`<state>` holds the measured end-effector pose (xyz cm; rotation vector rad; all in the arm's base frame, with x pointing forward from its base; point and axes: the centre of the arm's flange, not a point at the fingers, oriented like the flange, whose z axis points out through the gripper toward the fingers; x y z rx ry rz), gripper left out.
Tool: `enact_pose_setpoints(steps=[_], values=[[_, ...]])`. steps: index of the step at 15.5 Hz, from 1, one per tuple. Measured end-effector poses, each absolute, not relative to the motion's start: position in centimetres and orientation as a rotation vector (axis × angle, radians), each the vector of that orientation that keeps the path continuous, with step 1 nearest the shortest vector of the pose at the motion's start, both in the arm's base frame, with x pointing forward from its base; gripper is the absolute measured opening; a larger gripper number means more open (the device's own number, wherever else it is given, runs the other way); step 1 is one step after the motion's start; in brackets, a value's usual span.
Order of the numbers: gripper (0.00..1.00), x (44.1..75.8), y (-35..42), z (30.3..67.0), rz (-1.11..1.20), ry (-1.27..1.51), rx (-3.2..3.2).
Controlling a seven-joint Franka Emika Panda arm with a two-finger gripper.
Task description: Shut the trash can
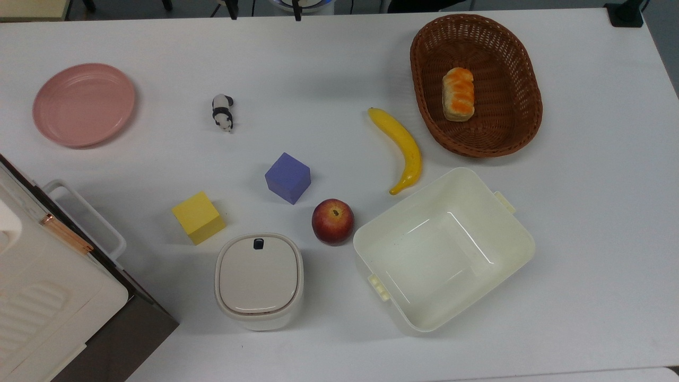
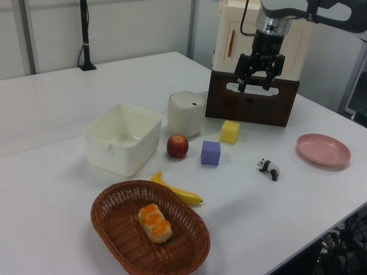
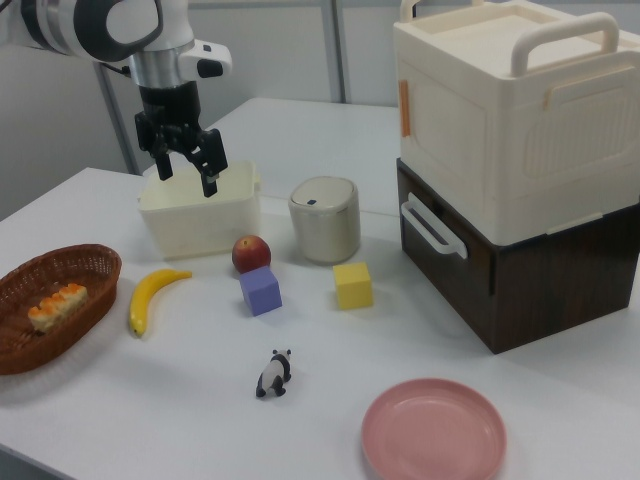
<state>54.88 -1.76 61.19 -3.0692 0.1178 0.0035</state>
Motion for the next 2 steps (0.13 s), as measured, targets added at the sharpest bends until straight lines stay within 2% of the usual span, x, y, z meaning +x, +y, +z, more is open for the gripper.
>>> enact_pose_setpoints(steps=[2], values=[[1.00,54.98,-1.50,61.01,0.009,0.111,-3.070]])
